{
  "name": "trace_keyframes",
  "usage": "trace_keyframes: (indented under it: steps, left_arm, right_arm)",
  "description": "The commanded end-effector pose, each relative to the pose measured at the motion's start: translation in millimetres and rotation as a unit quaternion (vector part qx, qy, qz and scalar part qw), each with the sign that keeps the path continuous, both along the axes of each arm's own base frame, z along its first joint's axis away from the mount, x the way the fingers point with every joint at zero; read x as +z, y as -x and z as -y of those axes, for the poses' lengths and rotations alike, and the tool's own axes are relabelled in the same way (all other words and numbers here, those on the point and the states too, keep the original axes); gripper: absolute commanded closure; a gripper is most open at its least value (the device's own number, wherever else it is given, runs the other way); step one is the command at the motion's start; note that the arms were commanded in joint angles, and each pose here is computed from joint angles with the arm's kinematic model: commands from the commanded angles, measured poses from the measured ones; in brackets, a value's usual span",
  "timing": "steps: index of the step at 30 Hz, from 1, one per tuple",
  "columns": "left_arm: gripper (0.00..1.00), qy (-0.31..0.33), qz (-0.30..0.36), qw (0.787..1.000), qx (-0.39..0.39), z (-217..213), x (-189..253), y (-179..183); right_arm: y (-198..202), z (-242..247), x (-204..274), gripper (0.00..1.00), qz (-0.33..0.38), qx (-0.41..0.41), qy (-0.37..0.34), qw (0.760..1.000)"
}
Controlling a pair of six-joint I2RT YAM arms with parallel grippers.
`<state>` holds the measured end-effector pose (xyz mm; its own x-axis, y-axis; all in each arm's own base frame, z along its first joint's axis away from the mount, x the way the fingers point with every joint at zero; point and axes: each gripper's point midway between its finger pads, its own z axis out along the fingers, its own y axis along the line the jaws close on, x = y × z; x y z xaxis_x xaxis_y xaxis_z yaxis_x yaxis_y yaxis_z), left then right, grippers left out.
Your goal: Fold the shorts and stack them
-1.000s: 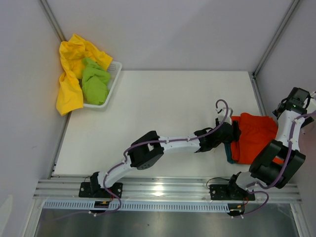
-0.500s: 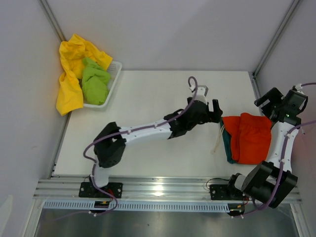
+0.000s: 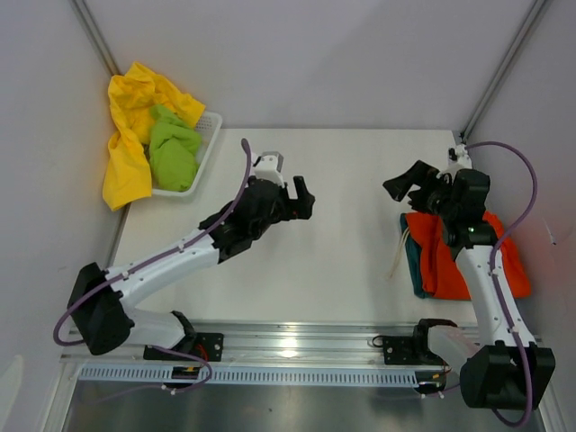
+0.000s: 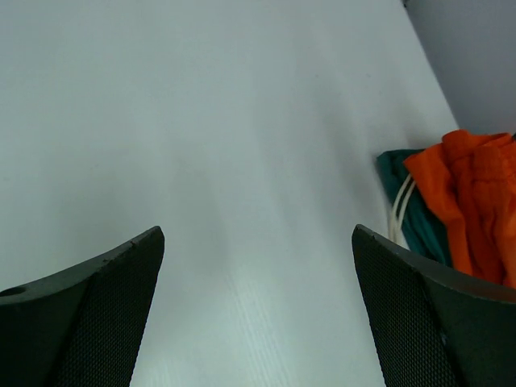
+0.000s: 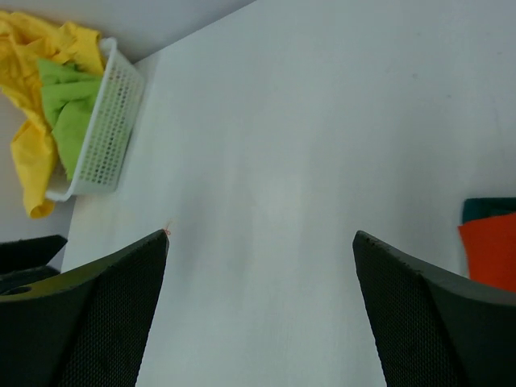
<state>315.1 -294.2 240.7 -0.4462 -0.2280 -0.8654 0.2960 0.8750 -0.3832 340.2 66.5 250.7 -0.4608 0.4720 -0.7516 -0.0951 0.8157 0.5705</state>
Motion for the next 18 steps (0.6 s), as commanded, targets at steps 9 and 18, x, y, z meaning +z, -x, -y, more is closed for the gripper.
trace_keyframes:
  steps: [9, 18]
  left_arm:
    - [0.01, -0.043, -0.070, 0.965, 0.250, -193, 30, -54]
    - [0.01, -0.009, -0.105, 0.914, 0.393, -296, 49, -116]
  right_arm:
    - [22, -68, -9, 0.03, 0.060, 0.096, 0.048, 0.992]
    - [43, -107, -67, 0.04, 0.068, 0.136, 0.057, 0.987]
